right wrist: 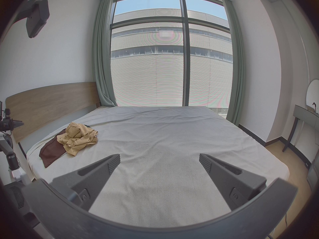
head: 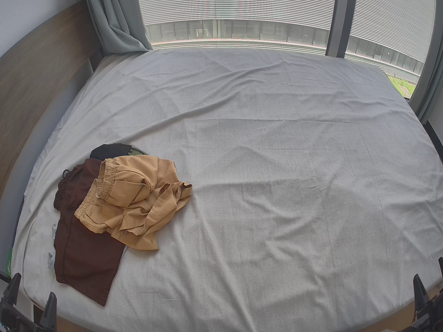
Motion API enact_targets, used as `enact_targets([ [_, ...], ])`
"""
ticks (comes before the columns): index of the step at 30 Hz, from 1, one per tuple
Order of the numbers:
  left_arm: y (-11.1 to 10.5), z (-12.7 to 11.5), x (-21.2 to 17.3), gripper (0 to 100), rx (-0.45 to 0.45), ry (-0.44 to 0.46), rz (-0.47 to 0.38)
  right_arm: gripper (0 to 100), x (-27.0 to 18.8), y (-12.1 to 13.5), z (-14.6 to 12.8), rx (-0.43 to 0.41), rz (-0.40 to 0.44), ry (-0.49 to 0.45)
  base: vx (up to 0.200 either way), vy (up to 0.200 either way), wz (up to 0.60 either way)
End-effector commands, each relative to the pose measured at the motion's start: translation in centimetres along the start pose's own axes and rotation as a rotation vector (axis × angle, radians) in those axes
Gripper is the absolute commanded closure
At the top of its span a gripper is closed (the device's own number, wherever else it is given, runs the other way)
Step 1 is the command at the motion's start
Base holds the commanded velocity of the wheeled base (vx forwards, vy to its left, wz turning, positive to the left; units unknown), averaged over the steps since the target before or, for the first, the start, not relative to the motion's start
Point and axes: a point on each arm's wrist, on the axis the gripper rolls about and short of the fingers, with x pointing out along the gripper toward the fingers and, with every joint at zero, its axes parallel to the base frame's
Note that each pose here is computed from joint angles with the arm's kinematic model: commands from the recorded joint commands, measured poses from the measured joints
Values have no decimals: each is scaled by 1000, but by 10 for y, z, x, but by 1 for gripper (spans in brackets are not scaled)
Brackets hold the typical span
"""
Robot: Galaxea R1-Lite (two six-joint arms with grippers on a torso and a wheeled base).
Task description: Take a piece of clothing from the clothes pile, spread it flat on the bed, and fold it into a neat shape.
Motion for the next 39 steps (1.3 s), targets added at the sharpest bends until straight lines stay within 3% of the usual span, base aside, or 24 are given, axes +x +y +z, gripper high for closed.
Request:
enact_targets([
  [1, 0, -5, 0, 0, -1, -1, 0, 0, 0, 0, -5, -1, 1, 3, 0, 0, 0],
  [10, 0, -5, 0, 0, -1, -3, -1, 0, 0, 0, -5, 0, -1, 3, 0, 0, 0],
  [12, 0, 7, -2, 0, -19, -77, -2, 0, 0, 0, -5, 2, -2, 3, 0, 0, 0],
  [14, 0, 41, -9, 0, -28, -221, 0, 0, 0, 0, -5, 0, -2, 3, 0, 0, 0],
  [15, 0, 51, -9, 0, -30, -228, -2, 0, 0, 0, -5, -1, -2, 3, 0, 0, 0],
  [17, 1, 59, -5, 0, -30, -205, -7, 0, 0, 0, -5, 0, -4, 3, 0, 0, 0],
  [24, 1, 50, 9, 0, -32, -91, -34, 0, 0, 0, -5, 2, -2, 3, 0, 0, 0],
  [39, 1, 60, 21, 0, -75, -18, -89, 0, 0, 0, -5, 2, 1, 3, 0, 0, 0],
])
